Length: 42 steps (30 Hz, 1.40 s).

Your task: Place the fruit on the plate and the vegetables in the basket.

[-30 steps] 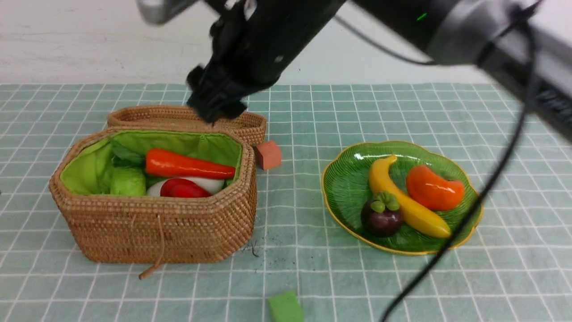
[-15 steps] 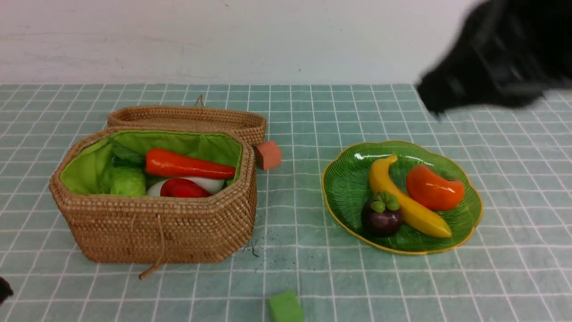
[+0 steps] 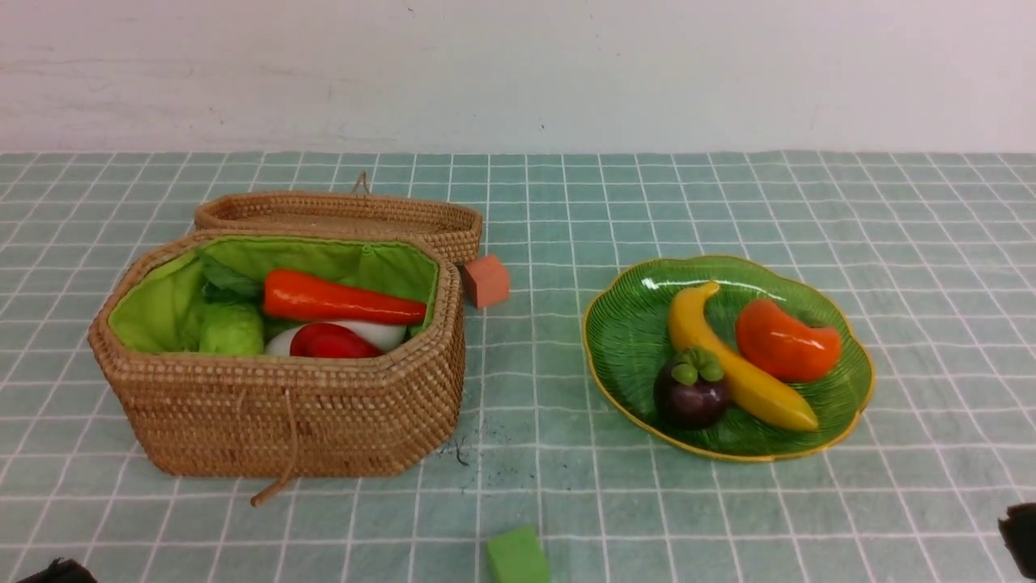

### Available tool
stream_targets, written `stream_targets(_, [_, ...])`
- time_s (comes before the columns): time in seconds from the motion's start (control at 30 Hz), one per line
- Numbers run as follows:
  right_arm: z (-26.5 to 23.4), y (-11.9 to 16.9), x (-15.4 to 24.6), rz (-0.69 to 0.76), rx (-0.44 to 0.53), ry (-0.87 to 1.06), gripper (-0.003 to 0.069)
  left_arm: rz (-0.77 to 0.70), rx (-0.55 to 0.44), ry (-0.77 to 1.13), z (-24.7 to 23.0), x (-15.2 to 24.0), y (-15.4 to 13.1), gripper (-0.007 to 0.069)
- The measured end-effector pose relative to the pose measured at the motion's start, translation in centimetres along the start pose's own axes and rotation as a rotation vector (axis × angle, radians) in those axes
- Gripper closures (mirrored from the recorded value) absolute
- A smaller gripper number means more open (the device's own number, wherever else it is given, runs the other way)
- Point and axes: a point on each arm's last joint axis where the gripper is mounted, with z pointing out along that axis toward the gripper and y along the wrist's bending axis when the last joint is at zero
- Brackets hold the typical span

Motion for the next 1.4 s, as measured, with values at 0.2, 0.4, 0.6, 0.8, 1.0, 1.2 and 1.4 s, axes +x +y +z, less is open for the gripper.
stream_targets(0.2, [-0.3, -0.1, 0.3, -0.001, -0.001, -0.011, 0.0664, 0.004, -0.007, 0.025, 0.2, 0.8, 0.2, 0.0638])
stream_targets(0.4, [-0.8, -1.5, 0.2, 0.086, 0.061, -0.052, 0.0661, 0.005, -0.011, 0.035, 0.3, 1.0, 0.2, 0.0638])
stream_targets(0.6, [-0.3, -5.3, 2.6, 0.147, 0.209, -0.491, 0.0661, 0.005, -0.011, 0.035, 0.3, 1.0, 0.2, 0.0636])
stream_targets(0.8, [5.6, -8.0, 10.8, 0.184, 0.384, -0.743, 0.0661, 0.005, -0.011, 0.035, 0.3, 1.0, 0.2, 0.0633])
stream_targets(1.0, [11.9, -9.5, 17.4, 0.202, 0.489, -0.709, 0.0661, 0.005, -0.012, 0.036, 0.3, 1.0, 0.2, 0.0627])
stream_targets(1.2, [12.0, -9.6, 17.6, 0.161, 0.518, -0.702, 0.0659, 0.002, -0.014, 0.04, 0.3, 1.1, 0.2, 0.0624])
stream_targets(1.4, [12.0, -9.5, 17.6, 0.155, 0.517, -0.701, 0.0656, 0.002, -0.016, 0.044, 0.3, 1.1, 0.3, 0.0622])
